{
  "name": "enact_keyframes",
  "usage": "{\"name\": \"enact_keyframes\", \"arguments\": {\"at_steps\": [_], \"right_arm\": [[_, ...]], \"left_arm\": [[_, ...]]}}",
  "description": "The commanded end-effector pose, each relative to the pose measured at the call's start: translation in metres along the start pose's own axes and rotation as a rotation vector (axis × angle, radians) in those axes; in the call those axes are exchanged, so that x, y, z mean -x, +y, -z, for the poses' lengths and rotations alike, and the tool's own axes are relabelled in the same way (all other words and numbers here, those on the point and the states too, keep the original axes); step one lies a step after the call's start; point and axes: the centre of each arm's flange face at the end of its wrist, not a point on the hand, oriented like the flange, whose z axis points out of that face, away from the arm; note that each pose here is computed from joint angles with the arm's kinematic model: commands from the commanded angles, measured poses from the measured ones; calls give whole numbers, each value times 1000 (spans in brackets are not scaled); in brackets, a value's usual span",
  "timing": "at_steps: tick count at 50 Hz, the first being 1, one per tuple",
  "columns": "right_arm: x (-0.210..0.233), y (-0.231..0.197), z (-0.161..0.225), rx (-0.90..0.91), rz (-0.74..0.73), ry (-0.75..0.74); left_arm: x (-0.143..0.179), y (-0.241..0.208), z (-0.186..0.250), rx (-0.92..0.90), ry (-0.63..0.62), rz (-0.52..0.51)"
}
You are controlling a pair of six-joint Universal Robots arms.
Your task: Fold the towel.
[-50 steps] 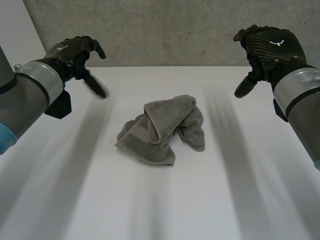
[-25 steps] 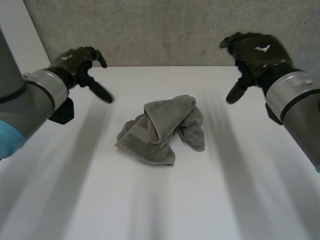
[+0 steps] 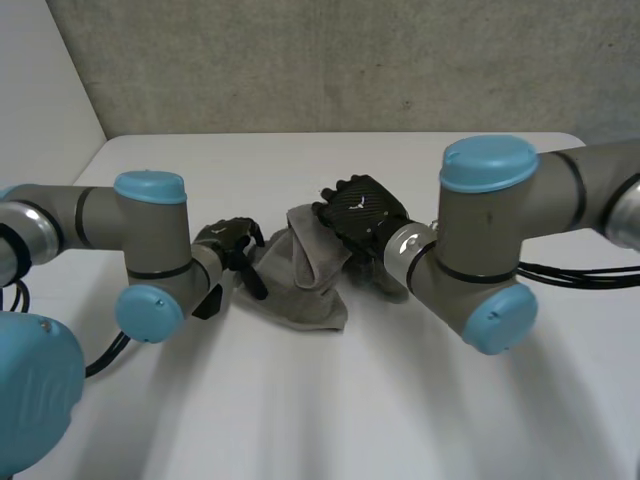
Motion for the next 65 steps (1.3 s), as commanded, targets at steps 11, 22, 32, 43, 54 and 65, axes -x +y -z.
{"name": "enact_keyframes", "arguments": {"at_steps": [11,22,32,43,54,65], "right_arm": [[-19,7,-9,25,-7,177],[-35,-12,5,-12,-108,217],[-115,-94,47,-365,-286,417],[-142,-126,79,-674,-353,485],[-38,7,77,185,-181,-3],[-51,30,100,304,-132,33]], "left_arm": [[-25,-4,10,-15,54,-13],[-33,-32,32,-73,80,-16],[-36,-148,66,-422,92,-50],[-25,-224,122,-651,38,-151],[-12,-71,116,-149,170,-162],[20,4,126,57,142,-349]]}}
